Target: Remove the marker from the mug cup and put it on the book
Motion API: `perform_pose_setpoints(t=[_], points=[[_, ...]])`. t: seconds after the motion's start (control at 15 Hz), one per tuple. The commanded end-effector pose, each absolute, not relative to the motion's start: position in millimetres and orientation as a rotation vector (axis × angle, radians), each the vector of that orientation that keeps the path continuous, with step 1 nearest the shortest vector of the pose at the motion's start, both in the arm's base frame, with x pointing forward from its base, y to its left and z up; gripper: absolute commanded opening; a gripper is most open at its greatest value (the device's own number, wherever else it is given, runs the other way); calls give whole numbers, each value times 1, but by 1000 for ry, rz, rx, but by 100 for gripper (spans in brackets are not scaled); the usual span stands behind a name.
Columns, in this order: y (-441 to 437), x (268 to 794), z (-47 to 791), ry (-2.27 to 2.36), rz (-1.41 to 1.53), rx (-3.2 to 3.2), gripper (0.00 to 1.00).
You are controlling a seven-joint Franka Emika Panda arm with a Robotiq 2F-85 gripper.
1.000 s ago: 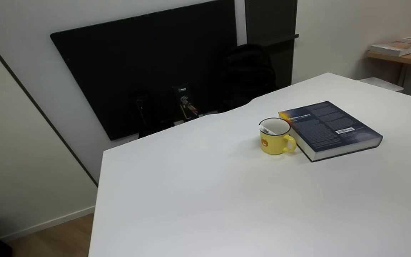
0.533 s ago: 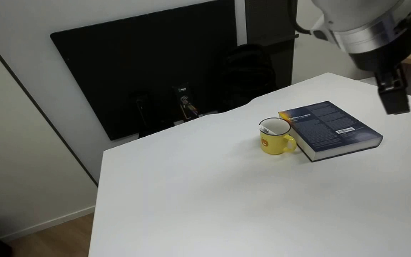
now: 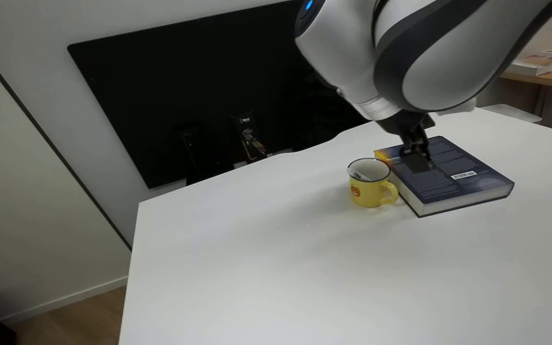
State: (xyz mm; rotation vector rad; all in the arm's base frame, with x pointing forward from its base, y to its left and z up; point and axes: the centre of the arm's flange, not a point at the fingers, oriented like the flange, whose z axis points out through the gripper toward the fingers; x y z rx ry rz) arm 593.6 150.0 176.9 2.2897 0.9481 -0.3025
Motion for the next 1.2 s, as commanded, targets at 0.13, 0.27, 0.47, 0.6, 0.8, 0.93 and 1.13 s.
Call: perform_pose_setpoints(t=[0.13,0.27,0.47,0.6,0.8,0.93,1.13], points=[[209,663,148,951,-244,2297,100],[229,671,140,975,-228,2296,100],[248,679,128,1003,-218,2285,100],[254,683,119,1013,-229,2280,100],[255,691,108,1019,-242,2269,100],[254,697,102,1025,-247,2263,100],[253,703,95,1031,-258,2256,100]])
